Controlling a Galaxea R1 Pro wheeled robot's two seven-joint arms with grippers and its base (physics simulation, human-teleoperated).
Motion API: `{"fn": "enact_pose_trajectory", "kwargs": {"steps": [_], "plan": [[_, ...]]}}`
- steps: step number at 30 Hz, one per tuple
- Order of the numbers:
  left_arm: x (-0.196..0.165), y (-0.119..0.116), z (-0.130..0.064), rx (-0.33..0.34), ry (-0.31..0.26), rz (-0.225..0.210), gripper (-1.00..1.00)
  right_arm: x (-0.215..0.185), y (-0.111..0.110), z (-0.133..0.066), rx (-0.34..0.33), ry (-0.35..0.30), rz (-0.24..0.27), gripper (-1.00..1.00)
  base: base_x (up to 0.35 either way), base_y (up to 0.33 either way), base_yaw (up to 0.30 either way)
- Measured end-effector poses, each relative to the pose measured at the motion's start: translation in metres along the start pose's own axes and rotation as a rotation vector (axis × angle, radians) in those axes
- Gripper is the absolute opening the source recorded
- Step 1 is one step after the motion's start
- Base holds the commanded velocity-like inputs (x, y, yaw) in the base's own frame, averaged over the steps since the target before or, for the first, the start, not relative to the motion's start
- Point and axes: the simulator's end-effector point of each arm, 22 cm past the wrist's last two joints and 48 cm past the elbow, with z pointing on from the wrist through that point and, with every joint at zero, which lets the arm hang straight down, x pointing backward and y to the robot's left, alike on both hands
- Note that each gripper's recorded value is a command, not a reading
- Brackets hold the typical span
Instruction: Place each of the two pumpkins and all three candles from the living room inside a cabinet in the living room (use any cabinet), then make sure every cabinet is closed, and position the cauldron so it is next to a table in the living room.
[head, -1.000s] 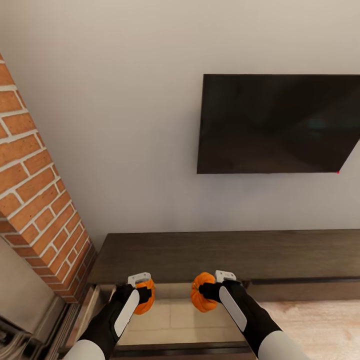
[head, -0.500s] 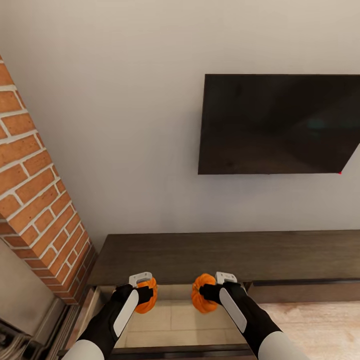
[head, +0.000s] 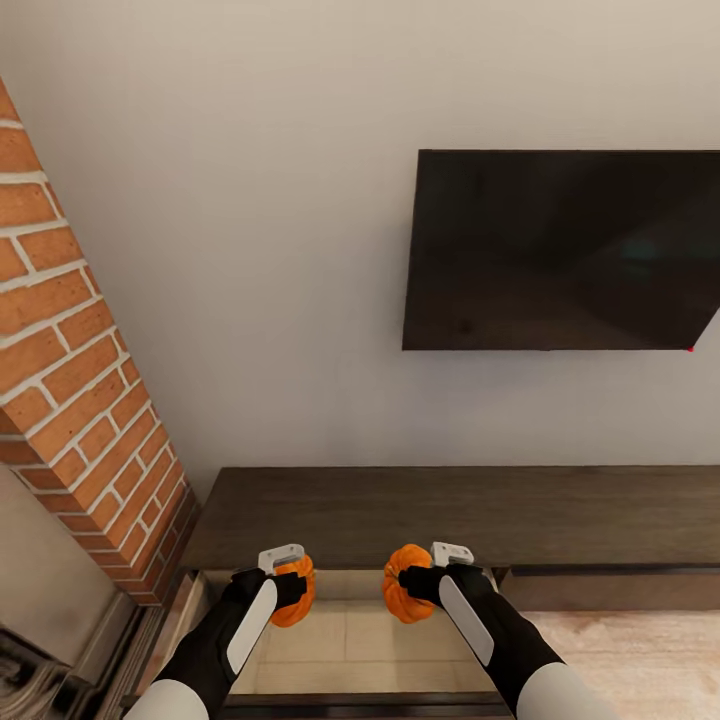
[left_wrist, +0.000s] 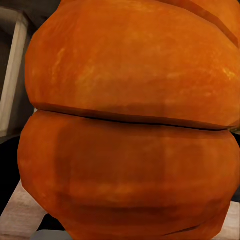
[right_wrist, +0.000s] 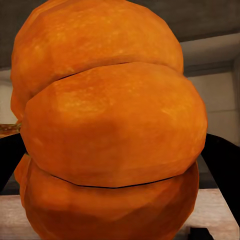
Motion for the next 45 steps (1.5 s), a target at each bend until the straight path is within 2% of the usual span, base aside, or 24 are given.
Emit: {"fn": "enact_pose_trajectory", "kwargs": {"steps": [9,13,17,24,26,30,45], "plan": [[-0.001,-0.002,-0.001,0.003,-0.002,0.0,-1.0,0.003,-0.004,0.001,0.015,0.01,0.005,-1.0,0.0,0.0,0.001],[-0.009,-0.006,-0.004,0.013,-0.022,0.0,-1.0,0.005,-0.006,0.002,0.017,0.014,0.008,-1.0,0.0,0.0,0.0],[-0.011,-0.015,-0.005,0.032,-0.032,0.019,-1.0,0.014,-0.01,0.007,0.026,0.033,0.01,-1.0,0.0,0.0,0.0],[-0.006,-0.023,0.004,0.058,-0.027,0.034,-1.0,0.021,-0.016,0.016,0.041,0.045,0.01,-1.0,0.0,0.0,0.0],[-0.004,-0.026,0.006,0.07,-0.025,0.035,-1.0,0.02,-0.025,0.018,0.081,0.039,0.007,-1.0,0.0,0.0,0.0],[0.0,-0.027,0.011,0.073,-0.017,0.038,-1.0,0.016,-0.033,0.022,0.114,0.015,0.022,-1.0,0.0,0.0,0.0],[0.008,-0.027,0.03,0.074,-0.01,0.04,-1.0,0.02,-0.038,0.039,0.12,0.007,0.029,-1.0,0.0,0.0,0.0]]}}
